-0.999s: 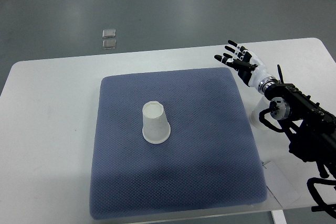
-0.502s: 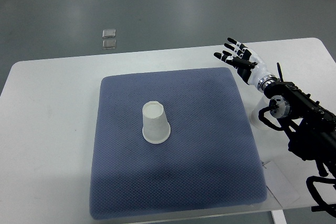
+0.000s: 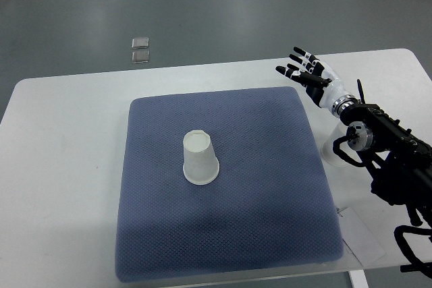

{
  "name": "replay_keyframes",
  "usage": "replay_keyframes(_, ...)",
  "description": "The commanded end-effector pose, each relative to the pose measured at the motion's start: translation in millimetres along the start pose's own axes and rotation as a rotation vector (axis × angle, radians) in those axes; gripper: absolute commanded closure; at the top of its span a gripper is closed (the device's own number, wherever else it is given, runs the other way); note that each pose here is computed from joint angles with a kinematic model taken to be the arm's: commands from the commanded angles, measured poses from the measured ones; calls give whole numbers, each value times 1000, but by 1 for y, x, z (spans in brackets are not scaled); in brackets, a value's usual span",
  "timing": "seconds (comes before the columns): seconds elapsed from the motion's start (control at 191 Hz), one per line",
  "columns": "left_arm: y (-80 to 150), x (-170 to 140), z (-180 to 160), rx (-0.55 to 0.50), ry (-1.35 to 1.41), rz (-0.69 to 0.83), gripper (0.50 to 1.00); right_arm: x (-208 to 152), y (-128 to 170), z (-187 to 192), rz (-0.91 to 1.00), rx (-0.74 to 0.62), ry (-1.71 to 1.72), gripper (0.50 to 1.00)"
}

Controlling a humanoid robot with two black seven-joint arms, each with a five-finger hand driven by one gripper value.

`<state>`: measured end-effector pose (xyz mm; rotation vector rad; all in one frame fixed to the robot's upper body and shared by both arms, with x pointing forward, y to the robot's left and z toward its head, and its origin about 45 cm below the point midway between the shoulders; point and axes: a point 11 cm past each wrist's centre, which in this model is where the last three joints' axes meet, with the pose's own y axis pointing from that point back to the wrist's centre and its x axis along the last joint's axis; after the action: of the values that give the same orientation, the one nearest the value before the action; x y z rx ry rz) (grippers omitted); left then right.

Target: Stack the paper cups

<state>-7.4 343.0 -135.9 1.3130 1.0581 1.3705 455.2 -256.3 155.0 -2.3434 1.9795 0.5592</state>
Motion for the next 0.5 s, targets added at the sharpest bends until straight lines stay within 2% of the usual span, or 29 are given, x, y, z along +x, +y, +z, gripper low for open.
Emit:
replay_keyframes(0.0, 0, 0, 0, 0, 0, 0, 500, 0, 0, 0, 1, 1, 0, 568)
replay_keyframes(0.34, 0, 0, 0, 0, 0, 0, 500, 0, -1, -6, 0, 11, 19, 570)
replay_keyframes(0.497, 0, 0, 0, 0, 0, 0, 500, 2, 1, -25, -43, 36, 82, 570)
